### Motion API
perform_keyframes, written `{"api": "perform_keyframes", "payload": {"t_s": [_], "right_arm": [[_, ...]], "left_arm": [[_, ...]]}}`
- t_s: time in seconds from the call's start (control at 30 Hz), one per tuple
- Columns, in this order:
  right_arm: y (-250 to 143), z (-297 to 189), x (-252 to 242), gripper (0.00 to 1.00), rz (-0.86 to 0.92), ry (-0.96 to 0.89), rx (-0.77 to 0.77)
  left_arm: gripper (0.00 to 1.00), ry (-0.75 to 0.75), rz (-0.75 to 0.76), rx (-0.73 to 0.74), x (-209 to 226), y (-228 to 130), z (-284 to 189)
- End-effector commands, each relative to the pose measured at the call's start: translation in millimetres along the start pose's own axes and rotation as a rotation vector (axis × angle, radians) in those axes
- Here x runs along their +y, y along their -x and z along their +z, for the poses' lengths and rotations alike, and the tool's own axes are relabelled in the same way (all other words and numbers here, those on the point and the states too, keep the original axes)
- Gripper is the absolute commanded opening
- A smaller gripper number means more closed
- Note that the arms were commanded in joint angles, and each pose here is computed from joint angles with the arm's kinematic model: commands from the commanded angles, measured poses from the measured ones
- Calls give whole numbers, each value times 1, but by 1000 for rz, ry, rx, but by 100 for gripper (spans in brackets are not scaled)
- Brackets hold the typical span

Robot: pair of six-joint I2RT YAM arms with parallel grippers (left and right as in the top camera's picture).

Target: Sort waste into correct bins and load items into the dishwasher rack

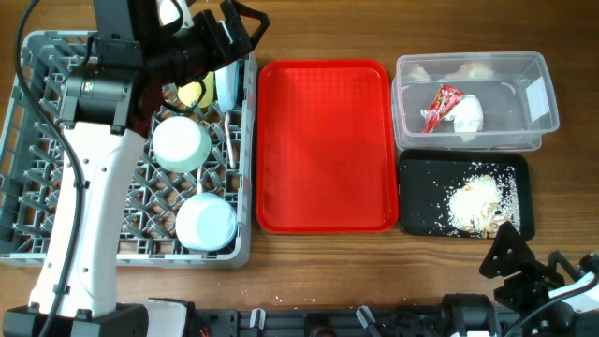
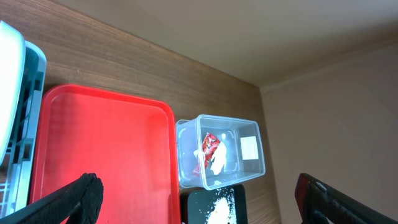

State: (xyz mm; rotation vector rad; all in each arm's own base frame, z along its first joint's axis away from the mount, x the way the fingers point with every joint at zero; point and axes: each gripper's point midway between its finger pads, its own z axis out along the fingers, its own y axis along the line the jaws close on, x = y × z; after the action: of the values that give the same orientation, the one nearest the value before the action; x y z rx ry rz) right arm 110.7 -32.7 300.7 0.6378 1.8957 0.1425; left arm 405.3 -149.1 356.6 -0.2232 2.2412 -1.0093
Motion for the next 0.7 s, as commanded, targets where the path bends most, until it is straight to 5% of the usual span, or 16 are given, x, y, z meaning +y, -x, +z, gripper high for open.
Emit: {"api": "perform_keyframes", "payload": {"t_s": [0.0,0.2,0.4,0.57,0.67], "right_arm": [[-1,0,-2,100,8,-12,-4],[6,8,-7,100,-24,-29,-74],[36,32,61,100,-248,362,-490],[7,82,82,100,-257,541,-644],[-29,116,72,100,-256,533,-580]], "left_arm": [[100,2,21,-8,-1,1,-1],[100,2,21,-8,-1,1,-1],[100,2,21,-8,-1,1,-1],[100,2,21,-8,-1,1,-1],[100,2,21,-8,-1,1,-1]]}}
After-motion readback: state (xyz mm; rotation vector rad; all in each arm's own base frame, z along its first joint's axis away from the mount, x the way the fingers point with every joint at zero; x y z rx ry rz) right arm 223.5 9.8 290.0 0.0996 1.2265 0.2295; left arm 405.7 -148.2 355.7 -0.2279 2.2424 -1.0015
